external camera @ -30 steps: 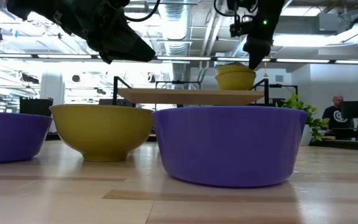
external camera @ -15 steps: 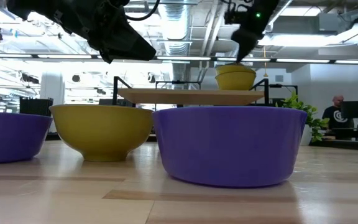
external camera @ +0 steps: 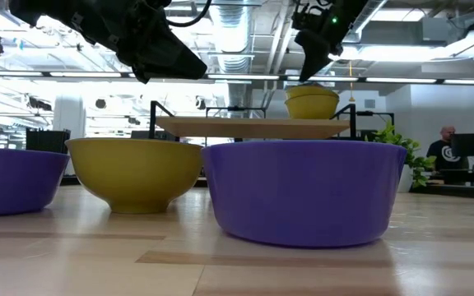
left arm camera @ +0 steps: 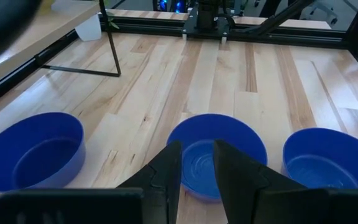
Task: Pick & Place Mini bowls
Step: Stack the white patterned bowl on the white patterned bowl on the shelf
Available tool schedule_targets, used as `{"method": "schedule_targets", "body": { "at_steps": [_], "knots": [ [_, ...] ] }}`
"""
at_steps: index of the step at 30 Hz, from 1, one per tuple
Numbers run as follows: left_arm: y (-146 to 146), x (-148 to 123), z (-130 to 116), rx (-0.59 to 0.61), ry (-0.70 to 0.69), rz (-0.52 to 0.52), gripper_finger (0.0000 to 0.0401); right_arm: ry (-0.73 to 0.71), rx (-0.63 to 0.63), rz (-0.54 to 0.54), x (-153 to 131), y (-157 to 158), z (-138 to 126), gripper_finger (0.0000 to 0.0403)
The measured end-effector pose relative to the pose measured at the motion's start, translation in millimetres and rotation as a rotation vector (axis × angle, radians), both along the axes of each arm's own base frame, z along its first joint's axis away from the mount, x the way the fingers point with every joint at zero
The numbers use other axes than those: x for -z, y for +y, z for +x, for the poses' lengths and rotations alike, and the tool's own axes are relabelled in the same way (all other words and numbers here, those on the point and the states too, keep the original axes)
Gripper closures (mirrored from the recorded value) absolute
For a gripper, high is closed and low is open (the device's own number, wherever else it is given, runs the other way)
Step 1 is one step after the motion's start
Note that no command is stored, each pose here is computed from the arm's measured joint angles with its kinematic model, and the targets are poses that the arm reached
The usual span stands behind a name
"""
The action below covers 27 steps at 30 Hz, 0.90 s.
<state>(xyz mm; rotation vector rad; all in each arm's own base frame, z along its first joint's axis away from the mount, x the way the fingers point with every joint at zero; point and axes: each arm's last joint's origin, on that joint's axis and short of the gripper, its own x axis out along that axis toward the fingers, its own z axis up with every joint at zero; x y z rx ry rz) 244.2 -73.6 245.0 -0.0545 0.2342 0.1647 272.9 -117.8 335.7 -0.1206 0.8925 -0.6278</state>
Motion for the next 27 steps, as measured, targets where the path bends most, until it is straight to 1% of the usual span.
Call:
{"method": "schedule_targets", "body": {
  "at_steps": [5, 13, 16, 18, 27],
  "knots": [
    [0, 0, 0, 0.000, 0.000, 0.000, 0.0310, -0.019, -0.028, 0.043, 1, 1, 1, 0.0403],
    [0, 0, 0, 0.001, 0.001, 0.000, 0.0310, 0.002, -0.087, 0.093, 10, 4, 9, 0.0403],
    [0, 0, 0, 0.001, 0.001, 0.000, 0.0310, -0.007, -0.090, 0.093, 11, 3, 12, 0.0403],
    [0, 0, 0, 0.001, 0.001, 0.000, 0.0310, 0.014, -0.090, 0.103, 13, 3, 11, 0.0403],
    [0, 0, 0, 0.001, 0.001, 0.000, 0.0310, 0.012, -0.130, 0.060, 10, 7, 13, 0.0403]
  ]
}}
